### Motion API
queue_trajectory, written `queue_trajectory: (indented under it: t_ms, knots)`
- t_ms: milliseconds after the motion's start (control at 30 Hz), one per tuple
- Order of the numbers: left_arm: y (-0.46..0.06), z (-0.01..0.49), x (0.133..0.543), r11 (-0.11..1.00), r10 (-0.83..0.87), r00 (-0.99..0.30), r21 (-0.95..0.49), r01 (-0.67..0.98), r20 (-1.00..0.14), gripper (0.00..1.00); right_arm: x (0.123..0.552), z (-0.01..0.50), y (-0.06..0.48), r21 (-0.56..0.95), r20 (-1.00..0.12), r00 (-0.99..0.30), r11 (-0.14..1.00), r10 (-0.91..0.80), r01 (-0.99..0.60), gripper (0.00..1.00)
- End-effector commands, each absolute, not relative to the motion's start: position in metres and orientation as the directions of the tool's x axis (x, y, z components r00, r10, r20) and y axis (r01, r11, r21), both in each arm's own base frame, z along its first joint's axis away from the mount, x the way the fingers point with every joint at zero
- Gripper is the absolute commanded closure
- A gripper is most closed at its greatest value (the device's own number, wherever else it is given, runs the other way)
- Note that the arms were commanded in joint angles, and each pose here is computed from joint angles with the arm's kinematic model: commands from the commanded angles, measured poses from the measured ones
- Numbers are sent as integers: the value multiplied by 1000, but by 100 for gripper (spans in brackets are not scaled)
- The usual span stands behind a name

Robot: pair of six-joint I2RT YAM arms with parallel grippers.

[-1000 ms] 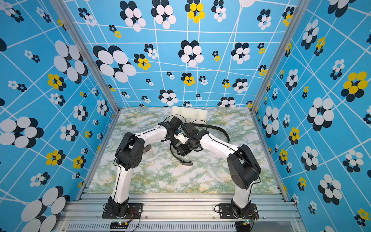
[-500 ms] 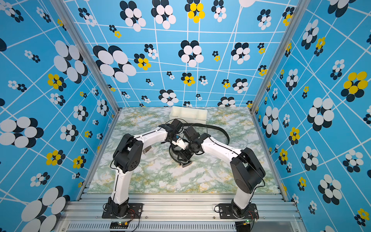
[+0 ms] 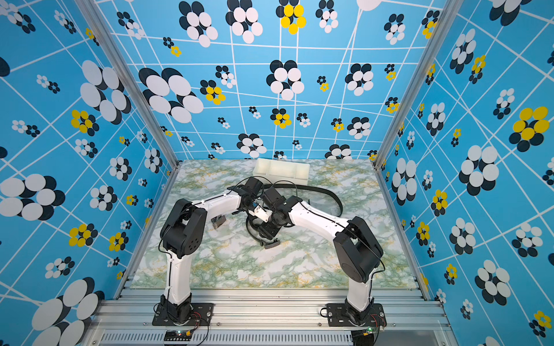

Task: Place the belts into the storage roll
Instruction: Roll the belt at the center of the board.

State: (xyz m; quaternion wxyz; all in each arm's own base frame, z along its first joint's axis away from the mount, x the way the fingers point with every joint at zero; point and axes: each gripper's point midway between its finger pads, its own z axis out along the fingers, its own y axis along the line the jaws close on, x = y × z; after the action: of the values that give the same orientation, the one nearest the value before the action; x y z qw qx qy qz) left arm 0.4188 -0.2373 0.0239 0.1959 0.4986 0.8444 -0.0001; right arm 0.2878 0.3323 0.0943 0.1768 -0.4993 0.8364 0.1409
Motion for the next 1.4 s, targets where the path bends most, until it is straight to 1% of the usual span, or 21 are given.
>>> queue_trajectory:
  t_ms: [0, 167, 267, 367, 433, 533, 633, 667, 733, 833, 900, 1033, 1100, 1200, 1267, 1367]
  knots:
    - [-230, -10, 365, 371, 927, -353, 163, 914, -129, 100, 304, 93, 371, -43, -498, -355, 431, -791, -901, 1]
    - [-227, -12, 362, 374, 925, -354, 154, 915, -140, 100, 314, 96, 382, -140, -542, -307, 445, -782, -885, 1]
    - [-227, -15, 361, 378, 922, -359, 150, 914, -143, 100, 316, 96, 392, -151, -556, -285, 432, -781, -889, 2]
    - [-227, -17, 360, 390, 917, -370, 137, 911, -151, 100, 317, 99, 400, -218, -607, -217, 423, -764, -879, 2]
    - [-228, -17, 359, 388, 917, -368, 126, 913, -154, 100, 315, 99, 401, -211, -641, -212, 436, -737, -875, 3]
    - [-226, -19, 357, 387, 917, -369, 122, 914, -150, 100, 316, 90, 397, -225, -629, -219, 444, -746, -867, 3]
    - [-224, -20, 356, 390, 916, -372, 121, 913, -152, 100, 319, 98, 394, -261, -670, -187, 463, -719, -847, 3]
    - [-224, -20, 356, 391, 916, -372, 120, 913, -151, 100, 317, 98, 393, -262, -677, -170, 451, -716, -853, 3]
    - [-224, -21, 355, 391, 915, -373, 117, 913, -152, 100, 313, 86, 393, -253, -645, -166, 413, -746, -875, 2]
    - [-223, -23, 353, 392, 916, -375, 115, 913, -142, 100, 302, 57, 391, -158, -576, -207, 356, -791, -921, 6]
    - [-223, -22, 352, 392, 916, -375, 113, 913, -143, 100, 297, 51, 391, -129, -563, -214, 340, -798, -932, 7]
    - [-222, -23, 351, 392, 916, -377, 113, 913, -137, 100, 275, 40, 391, -2, -516, -244, 287, -821, -958, 18]
    - [-222, -22, 351, 394, 916, -378, 116, 912, -137, 100, 268, 37, 390, 39, -502, -264, 283, -823, -958, 24]
    - [-221, -22, 352, 394, 916, -379, 117, 912, -132, 100, 266, 34, 385, 42, -481, -279, 296, -831, -954, 33]
    - [-221, -22, 351, 395, 915, -380, 112, 912, -132, 100, 267, 31, 378, 23, -445, -279, 301, -851, -953, 40]
    - [-223, -23, 348, 387, 919, -374, 104, 916, -127, 100, 270, 26, 368, -22, -398, -268, 302, -877, -953, 42]
